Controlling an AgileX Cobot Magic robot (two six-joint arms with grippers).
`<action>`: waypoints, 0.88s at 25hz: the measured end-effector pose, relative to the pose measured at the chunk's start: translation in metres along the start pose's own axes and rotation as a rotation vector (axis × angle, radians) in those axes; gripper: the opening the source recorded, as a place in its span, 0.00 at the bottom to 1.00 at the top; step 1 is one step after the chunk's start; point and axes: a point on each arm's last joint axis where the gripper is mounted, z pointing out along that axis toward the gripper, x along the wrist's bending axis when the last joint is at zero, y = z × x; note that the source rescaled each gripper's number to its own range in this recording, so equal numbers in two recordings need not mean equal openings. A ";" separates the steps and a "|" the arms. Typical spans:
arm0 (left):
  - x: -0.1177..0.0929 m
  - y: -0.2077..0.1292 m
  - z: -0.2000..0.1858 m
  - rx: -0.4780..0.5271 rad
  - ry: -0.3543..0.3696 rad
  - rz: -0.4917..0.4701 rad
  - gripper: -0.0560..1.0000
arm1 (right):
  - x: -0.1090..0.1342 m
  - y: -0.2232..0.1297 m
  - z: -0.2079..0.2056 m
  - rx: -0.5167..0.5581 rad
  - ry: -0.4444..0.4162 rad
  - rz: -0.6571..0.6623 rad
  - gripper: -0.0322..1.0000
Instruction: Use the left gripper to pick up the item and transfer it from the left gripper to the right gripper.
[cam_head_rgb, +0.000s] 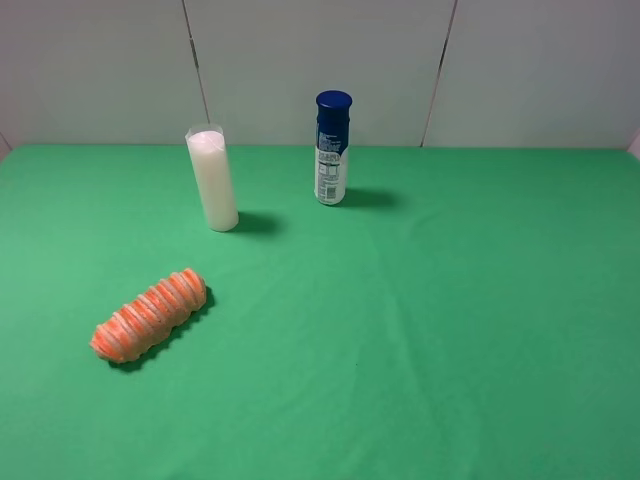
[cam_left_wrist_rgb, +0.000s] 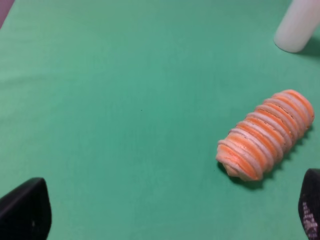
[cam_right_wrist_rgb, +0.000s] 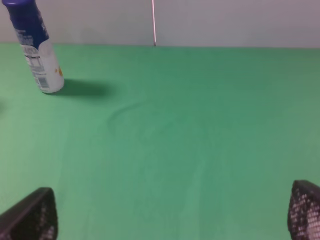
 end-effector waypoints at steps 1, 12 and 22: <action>0.000 0.000 0.000 0.000 0.000 0.000 1.00 | 0.000 0.000 0.000 0.000 0.000 0.000 1.00; 0.000 0.000 0.000 0.000 0.000 0.000 1.00 | 0.000 0.000 0.000 0.000 0.001 0.000 1.00; 0.000 0.000 0.000 0.000 0.000 0.000 1.00 | 0.000 0.000 0.000 0.000 0.001 0.000 1.00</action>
